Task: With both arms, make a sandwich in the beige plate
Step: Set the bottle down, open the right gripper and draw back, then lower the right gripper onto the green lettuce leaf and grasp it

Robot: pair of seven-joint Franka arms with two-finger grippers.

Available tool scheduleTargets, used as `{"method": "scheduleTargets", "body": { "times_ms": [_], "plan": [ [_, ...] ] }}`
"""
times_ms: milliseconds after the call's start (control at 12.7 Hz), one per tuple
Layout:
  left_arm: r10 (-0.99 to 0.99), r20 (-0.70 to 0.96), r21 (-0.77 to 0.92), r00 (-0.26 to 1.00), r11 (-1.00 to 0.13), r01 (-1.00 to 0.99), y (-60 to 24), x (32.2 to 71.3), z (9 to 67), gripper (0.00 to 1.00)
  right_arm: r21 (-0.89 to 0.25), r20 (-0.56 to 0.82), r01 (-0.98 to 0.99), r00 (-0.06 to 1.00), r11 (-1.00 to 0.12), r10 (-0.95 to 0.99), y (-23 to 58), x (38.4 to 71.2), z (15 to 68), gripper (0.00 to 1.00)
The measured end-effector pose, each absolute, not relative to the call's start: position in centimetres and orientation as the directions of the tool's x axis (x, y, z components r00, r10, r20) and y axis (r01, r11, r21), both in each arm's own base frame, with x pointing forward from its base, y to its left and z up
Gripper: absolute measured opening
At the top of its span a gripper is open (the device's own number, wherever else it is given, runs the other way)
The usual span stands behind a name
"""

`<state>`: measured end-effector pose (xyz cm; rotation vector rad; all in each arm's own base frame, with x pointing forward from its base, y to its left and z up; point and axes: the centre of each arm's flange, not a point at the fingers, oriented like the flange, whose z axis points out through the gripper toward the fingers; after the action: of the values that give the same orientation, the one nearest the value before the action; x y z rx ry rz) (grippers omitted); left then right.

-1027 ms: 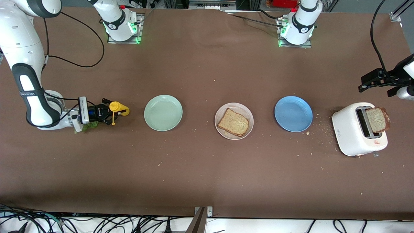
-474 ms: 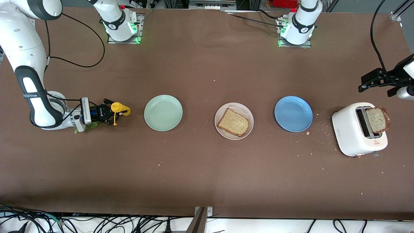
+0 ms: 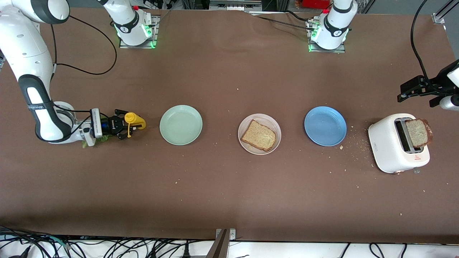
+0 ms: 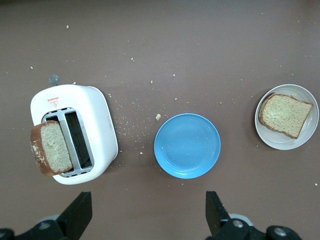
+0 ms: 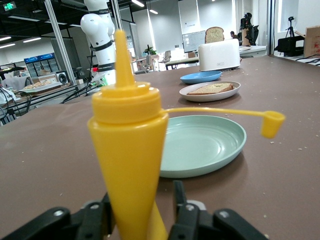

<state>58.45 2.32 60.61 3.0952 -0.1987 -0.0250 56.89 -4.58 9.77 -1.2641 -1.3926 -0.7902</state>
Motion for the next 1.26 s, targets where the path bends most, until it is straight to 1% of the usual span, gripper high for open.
{"method": "scheduleTargets", "body": {
  "times_ms": [237, 316, 474, 711, 948, 1106, 1264],
  "plan": [
    [-0.128, -0.013, 0.041, 0.992, -0.991, -0.128, 2.3, 58.4, 60.6, 1.0, -0.217, 0.936, 0.959, 0.151, 0.184, 0.319, -6.6, 58.4, 11.1, 0.89],
    [-0.128, -0.013, 0.041, 0.992, -0.991, -0.128, 2.3, 58.4, 60.6, 1.0, -0.238, 0.921, 0.956, 0.166, 0.173, 0.353, -7.6, 59.1, 11.9, 0.98],
    [-0.128, -0.013, 0.041, 0.992, -0.991, -0.128, 2.3, 58.4, 60.6, 1.0, -0.284, 0.881, 0.948, 0.198, 0.146, 0.431, -9.6, 60.7, 14.2, 0.98],
    [-0.128, -0.013, 0.041, 0.992, -0.991, -0.128, 2.3, 58.4, 60.6, 1.0, -0.35, 0.793, 0.933, 0.249, 0.082, 0.556, -12.0, 63.1, 19.7, 0.98],
    [-0.128, -0.013, 0.041, 0.992, -0.991, -0.128, 2.3, 58.5, 60.6, 1.0, -0.4, 0.658, 0.915, 0.322, -0.047, 0.681, -13.6, 65.1, 27.6, 0.98],
    [-0.128, -0.013, 0.041, 0.992, -0.991, -0.128, 2.3, 58.5, 60.6, 1.0, -0.401, 0.561, 0.904, 0.369, -0.147, 0.741, -14.6, 65.8, 32.9, 0.98],
    [-0.128, -0.013, 0.041, 0.992, -0.991, -0.128, 2.3, 58.5, 60.6, 1.0, -0.396, 0.465, 0.886, 0.422, -0.243, 0.778, -15.4, 66.1, 36.6, 0.98]
  ]
}}
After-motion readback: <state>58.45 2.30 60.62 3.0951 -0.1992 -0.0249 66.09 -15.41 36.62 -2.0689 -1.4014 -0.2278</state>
